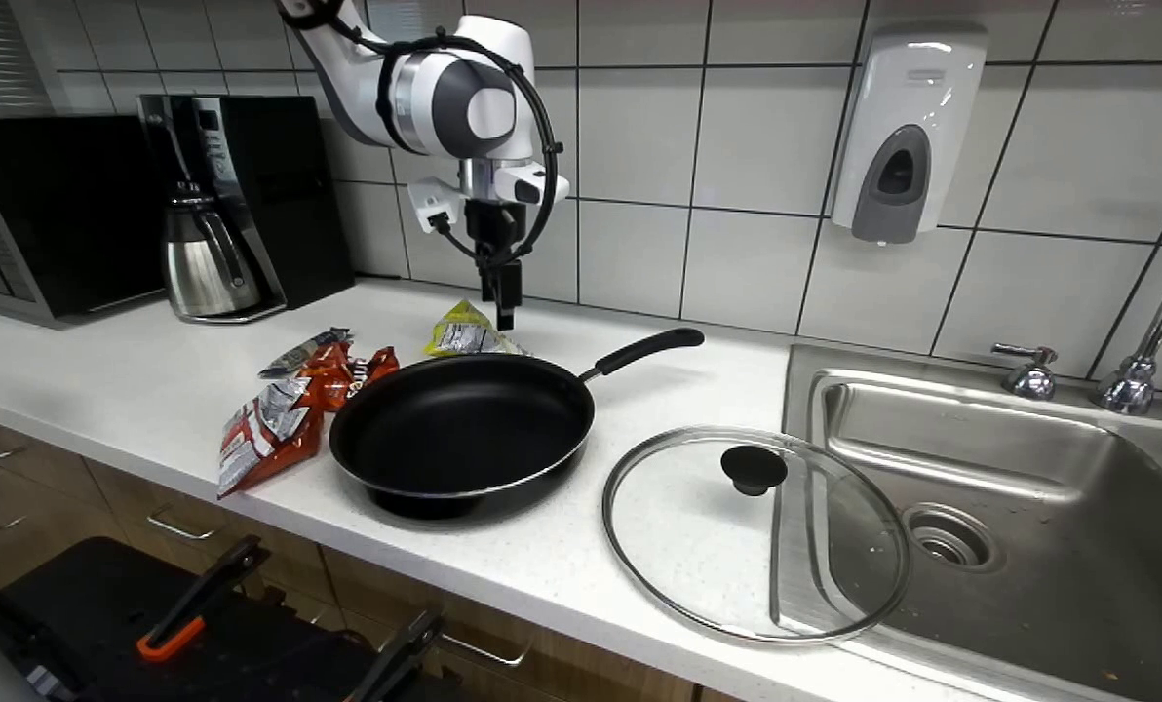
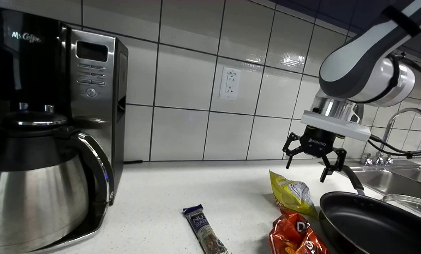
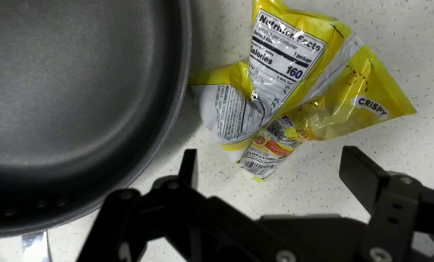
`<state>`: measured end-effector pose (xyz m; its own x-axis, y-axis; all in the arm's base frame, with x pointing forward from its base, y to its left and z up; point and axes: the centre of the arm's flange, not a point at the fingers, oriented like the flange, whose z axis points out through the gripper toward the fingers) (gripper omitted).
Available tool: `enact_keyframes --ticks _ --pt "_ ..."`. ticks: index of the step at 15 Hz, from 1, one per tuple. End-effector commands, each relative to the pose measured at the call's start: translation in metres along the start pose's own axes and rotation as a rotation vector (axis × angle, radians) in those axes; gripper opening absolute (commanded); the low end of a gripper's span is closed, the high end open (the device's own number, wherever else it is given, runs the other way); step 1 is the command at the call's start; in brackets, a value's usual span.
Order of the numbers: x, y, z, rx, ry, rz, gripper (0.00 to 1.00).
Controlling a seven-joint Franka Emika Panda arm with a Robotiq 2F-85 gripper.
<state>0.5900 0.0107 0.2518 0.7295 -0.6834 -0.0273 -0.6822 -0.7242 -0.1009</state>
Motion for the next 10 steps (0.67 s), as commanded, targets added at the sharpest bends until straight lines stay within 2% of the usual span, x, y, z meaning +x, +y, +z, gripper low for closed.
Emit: enact_keyframes --ticks 1,10 --pt "0.001 -0.008 0.007 0.043 -0.008 0.027 1.0" --pt "0.0 -0.008 0.02 0.071 -0.031 0.085 1.0"
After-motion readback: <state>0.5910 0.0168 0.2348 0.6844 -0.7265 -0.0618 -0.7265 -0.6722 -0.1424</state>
